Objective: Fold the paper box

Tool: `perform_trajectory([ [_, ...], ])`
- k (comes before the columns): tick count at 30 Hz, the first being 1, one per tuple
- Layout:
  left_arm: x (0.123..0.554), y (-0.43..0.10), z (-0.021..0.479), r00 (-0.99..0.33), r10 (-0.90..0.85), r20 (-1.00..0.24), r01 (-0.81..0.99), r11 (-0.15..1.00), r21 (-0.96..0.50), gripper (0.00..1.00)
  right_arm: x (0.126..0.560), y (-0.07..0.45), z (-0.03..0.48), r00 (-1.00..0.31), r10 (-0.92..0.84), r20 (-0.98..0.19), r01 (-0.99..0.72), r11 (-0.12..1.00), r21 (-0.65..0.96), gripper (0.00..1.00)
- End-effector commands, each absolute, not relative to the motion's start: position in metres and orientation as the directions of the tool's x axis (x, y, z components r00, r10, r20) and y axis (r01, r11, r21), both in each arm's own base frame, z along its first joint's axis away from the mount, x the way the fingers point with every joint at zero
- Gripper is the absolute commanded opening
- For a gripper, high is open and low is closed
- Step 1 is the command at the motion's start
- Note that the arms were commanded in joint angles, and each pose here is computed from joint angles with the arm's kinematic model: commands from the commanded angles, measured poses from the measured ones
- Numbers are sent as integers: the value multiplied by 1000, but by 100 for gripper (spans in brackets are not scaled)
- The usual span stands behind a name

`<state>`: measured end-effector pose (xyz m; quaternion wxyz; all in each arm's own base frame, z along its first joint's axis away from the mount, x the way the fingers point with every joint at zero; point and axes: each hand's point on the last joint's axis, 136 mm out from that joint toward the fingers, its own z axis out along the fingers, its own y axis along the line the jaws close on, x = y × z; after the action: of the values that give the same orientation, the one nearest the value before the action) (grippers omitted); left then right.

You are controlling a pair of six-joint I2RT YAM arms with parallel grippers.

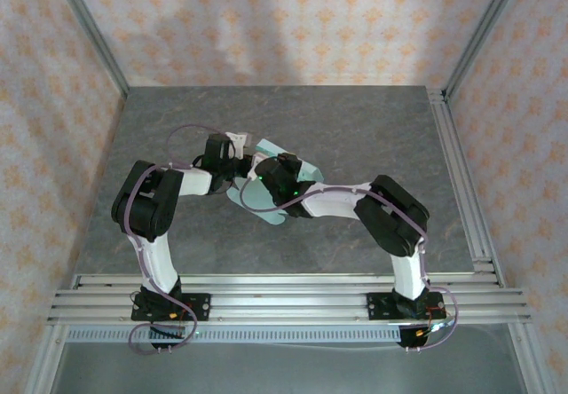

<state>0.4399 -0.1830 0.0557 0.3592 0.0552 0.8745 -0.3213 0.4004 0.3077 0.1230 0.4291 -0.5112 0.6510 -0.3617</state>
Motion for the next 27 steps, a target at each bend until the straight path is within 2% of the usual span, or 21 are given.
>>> perform_trajectory([
  [1,443,-194,75,-702,-149,-697,373,756,-537,43,391,321,99,-31,-992,-123,-388,125,-913,0],
  [10,443,-185,77,-704,-173,-689,367,743,-560,43,393,322,98,-12,-995,-95,-362,93,-928,0],
  [19,449,-173,78,-690,-160,-706,352,778,-520,53,388,324,92,10,-996,-88,-422,75,-904,0],
  [27,452,-172,79,-690,-170,-704,352,771,-531,51,397,322,81,8,-1000,-6,-334,3,-943,0],
])
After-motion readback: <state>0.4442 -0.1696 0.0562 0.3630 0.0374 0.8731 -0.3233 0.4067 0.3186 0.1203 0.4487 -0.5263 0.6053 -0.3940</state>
